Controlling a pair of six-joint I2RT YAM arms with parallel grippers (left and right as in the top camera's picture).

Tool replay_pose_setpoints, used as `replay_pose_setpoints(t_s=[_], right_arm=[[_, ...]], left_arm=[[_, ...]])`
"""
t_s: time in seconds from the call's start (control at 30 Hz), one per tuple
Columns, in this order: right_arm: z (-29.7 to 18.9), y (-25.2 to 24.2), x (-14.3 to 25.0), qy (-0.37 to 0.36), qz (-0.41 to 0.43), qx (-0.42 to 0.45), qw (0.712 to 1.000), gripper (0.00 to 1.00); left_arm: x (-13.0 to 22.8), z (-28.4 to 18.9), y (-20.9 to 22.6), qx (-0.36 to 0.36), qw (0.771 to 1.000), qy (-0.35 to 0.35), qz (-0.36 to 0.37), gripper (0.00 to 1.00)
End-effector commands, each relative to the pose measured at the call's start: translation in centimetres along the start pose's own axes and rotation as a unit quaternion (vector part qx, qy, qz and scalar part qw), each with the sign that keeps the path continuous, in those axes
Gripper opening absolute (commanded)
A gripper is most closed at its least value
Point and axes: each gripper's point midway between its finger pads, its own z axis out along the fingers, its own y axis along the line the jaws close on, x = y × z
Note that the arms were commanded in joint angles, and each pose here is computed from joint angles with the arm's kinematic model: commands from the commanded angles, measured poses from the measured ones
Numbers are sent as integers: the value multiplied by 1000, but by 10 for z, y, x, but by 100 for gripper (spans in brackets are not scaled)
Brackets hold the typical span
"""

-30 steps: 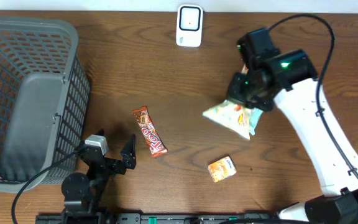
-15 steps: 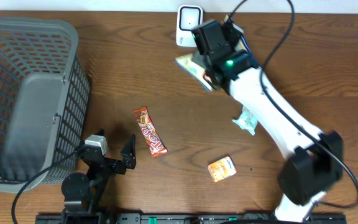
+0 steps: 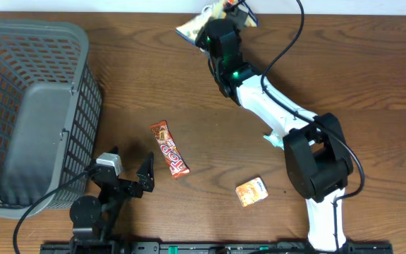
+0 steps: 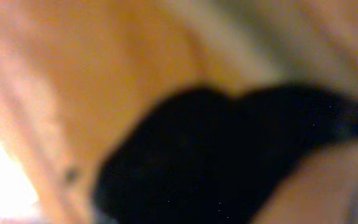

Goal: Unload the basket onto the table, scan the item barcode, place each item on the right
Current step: 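Carry the snack bag up to the white scanner and hold it, then move the snack bag to the right edge and release it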

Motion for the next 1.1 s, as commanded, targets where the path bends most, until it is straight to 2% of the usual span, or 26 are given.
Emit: replay_pose_setpoints(t_s=[0.0, 0.13, 0.3, 0.43, 1.07], right_arm=[[16, -16, -11, -30, -41, 11, 999, 1], [36, -24, -22, -54, -29, 4, 998, 1], [67, -16, -26, -34, -24, -44, 998, 1], [79, -19, -33, -29, -41, -23, 998, 1], [97, -32, 5, -3, -49, -30, 998, 1]], left_arm=[[13, 1, 4, -6, 1000, 19, 2, 98], [13, 1, 4, -6, 1000, 19, 2, 98], [13, 1, 4, -6, 1000, 19, 2, 98], [13, 1, 4, -6, 1000, 19, 2, 98], [13, 1, 4, -6, 1000, 19, 2, 98]])
